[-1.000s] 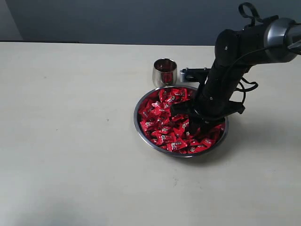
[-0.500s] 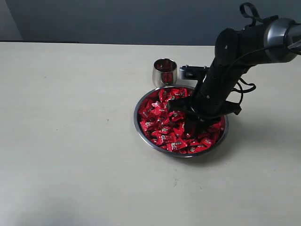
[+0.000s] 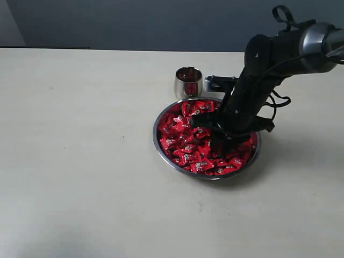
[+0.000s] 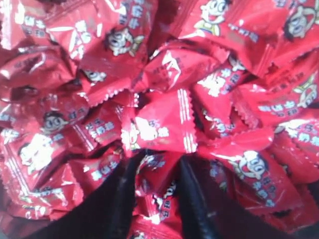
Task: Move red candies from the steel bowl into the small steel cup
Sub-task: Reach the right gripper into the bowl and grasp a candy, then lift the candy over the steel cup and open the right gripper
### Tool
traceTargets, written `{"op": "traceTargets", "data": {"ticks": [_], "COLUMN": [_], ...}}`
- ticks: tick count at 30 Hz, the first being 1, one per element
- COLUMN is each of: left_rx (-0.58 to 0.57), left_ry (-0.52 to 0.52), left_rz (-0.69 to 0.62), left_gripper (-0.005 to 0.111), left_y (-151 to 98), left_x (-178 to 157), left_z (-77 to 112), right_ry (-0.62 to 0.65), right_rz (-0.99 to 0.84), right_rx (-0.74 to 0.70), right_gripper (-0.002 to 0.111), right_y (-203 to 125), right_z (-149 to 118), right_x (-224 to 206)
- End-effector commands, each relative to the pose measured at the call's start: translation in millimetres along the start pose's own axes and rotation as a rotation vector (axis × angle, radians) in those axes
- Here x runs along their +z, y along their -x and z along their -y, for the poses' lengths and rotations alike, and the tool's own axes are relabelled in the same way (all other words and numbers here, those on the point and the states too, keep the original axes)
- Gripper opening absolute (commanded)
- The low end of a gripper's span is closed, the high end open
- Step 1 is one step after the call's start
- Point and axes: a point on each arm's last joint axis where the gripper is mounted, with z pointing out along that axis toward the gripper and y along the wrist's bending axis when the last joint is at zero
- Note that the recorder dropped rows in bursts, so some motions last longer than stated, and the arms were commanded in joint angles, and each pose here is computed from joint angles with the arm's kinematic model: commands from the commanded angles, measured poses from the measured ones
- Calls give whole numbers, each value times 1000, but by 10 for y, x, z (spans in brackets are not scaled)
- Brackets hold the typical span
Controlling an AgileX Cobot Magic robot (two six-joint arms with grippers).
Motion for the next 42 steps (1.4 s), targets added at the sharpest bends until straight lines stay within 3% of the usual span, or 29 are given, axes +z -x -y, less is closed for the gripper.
{"op": "traceTargets", "data": {"ticks": [1,4,13,24,28,35,42], "left_rx": [2,2,2,2,2,2,2], "left_ry": [-5,-5,-5,-5,-5,-5,-5], "left_rz": [8,8,8,8,8,8,8], "left_gripper": [0,0,0,0,0,0,0], "left_y": [-6,-6,-6,-6,-6,-6,-6], "left_x": [1,1,1,1,1,1,1], "left_z": [3,3,3,3,3,3,3], "right_ry": [-6,-6,-5,-65,-74,-59,-56], "right_rz": [-20,-9,47,167,257,570,620], "right_rx": [-5,-19,-56,-155,-187,-225,-265], "right_gripper": [15,-1,-1,-1,-1,-1,-1], "right_y": [8,19,31,72,227,650,1044], "right_z": [17,18,-12,-76,-140,-255,-283], "right_x": [85,89,-77,-648,-857,-1139,-841]}}
